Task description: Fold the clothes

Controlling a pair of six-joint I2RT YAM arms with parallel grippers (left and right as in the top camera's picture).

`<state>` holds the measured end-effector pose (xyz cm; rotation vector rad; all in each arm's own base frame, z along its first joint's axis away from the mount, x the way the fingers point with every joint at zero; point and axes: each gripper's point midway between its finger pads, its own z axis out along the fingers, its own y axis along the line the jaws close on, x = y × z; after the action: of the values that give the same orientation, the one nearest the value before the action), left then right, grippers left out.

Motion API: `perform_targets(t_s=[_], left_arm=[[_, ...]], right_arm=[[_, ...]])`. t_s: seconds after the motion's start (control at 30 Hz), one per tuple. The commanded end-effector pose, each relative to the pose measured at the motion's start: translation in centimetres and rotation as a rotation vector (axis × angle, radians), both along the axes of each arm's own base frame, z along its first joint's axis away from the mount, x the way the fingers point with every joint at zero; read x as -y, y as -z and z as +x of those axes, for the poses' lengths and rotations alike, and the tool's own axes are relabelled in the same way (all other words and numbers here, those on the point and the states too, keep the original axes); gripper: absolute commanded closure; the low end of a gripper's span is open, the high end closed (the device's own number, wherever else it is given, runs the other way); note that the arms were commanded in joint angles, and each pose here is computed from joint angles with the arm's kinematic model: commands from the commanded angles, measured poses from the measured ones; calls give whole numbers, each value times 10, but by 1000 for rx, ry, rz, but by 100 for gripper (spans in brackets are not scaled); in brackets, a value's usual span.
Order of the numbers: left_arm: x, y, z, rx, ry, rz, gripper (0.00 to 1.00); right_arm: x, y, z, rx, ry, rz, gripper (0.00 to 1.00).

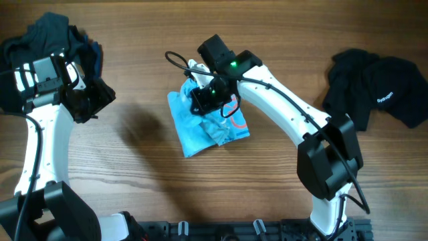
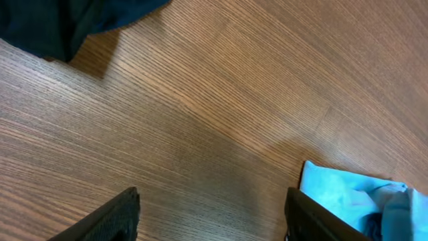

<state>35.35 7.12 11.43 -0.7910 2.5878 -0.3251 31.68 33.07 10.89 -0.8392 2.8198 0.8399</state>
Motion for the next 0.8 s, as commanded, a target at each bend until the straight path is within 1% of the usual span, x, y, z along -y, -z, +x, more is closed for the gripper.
perform_targets(t_s=[0.0, 0.03, 0.1, 0.17, 0.27, 0.37, 0.5, 0.57, 0.67, 0.77], left_arm=[[1, -7, 1, 24, 23, 10, 31], [0, -7, 1, 26, 23, 11, 30], [0, -7, 1, 27, 23, 11, 30], [0, -7, 1, 26, 23, 11, 30], [0, -7, 1, 26, 23, 11, 30], [0, -7, 1, 25, 23, 11, 30], [2, -7, 0, 22, 26, 6, 31], [5, -7, 1, 23, 34, 2, 31], [13, -7, 2, 24, 56, 2, 31], [21, -7, 4, 24, 80, 3, 31]], right_arm=[[-25, -18, -16, 17, -90, 79, 25], [-31, -19, -24, 14, -122, 88, 21], [-37, -18, -33, 9, -146, 85, 18], [-45, -18, -43, 11, -171, 81, 17], [-43, -13, -40, 33, -151, 40, 18], [-28, -5, -23, 66, -52, -49, 19], [1, 4, 12, 172, 77, -189, 23], [12, 6, 24, 211, 136, -241, 24], [19, 8, 35, 255, 179, -281, 26], [18, 15, 39, 248, 196, -287, 27]])
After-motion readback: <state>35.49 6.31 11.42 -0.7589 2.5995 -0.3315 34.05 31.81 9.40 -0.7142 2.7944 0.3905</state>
